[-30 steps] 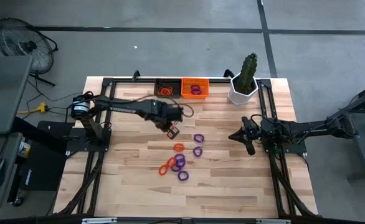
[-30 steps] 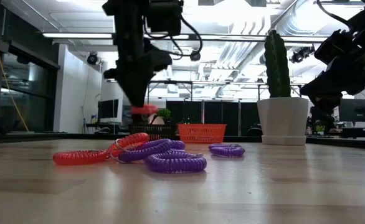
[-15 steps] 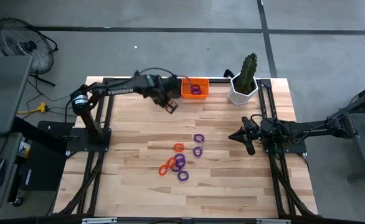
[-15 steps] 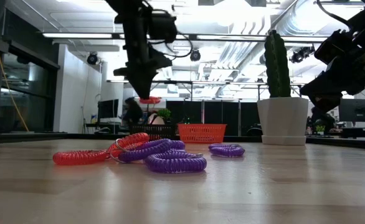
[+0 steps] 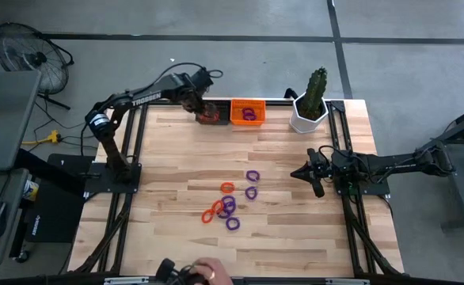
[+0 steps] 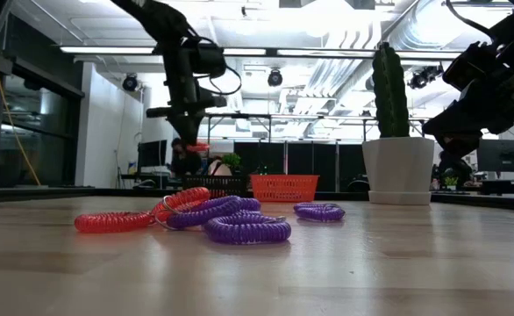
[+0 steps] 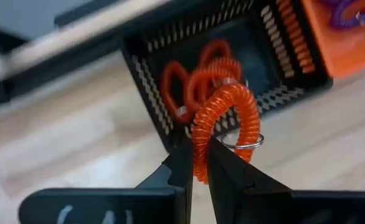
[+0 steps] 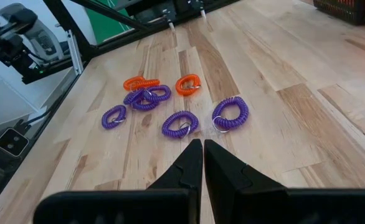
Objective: Sort spring keychains into baskets
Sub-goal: Put the orange spring keychain into the black basket
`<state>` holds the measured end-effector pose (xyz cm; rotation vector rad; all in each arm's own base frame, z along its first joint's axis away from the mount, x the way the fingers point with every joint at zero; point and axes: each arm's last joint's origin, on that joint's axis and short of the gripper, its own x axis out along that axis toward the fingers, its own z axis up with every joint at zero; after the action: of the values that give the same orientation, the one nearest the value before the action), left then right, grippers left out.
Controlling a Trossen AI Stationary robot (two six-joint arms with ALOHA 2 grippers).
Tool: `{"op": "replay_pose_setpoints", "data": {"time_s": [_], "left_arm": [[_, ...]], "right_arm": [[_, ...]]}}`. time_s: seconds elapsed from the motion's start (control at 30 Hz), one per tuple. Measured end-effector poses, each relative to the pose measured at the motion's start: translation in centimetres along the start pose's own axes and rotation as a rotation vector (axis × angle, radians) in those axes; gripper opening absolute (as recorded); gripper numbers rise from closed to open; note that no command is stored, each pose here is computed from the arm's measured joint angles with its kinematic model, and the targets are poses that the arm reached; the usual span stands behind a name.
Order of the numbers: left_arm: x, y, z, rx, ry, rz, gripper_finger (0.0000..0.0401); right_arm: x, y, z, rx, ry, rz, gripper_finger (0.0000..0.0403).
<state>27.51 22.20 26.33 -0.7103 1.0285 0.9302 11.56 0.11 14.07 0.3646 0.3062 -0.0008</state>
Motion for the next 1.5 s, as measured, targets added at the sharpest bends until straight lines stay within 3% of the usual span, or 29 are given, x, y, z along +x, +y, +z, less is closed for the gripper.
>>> {"op": "replay_pose_setpoints", "data": {"time_s": [0.4, 0.57, 1.03, 1.33, 1.5], "left_arm": [[3.1, -1.6, 4.3, 0.376, 0.096, -0.001, 0.0029], [3.9, -2.3, 6.0, 0.476, 0.13, 0.053, 0.0029], [5.5, -2.9, 6.8, 0.486, 0.186, 0.055, 0.003], [5.4, -2.8, 6.5, 0.489, 0.215, 0.061, 0.0082], [5.4, -2.7, 6.4, 0.49, 0.229, 0.064, 0.0091]], "right_arm": [[0.0, 0.0, 0.0, 0.0, 0.0, 0.0, 0.0012], [0.0, 0.0, 0.0, 0.0, 0.0, 0.0, 0.0012], [0.0, 0.0, 0.0, 0.0, 0.0, 0.0, 0.0012], [0.0, 0.0, 0.0, 0.0, 0.0, 0.0, 0.0012], [0.0, 0.0, 0.0, 0.0, 0.0, 0.0, 0.0012]]}}
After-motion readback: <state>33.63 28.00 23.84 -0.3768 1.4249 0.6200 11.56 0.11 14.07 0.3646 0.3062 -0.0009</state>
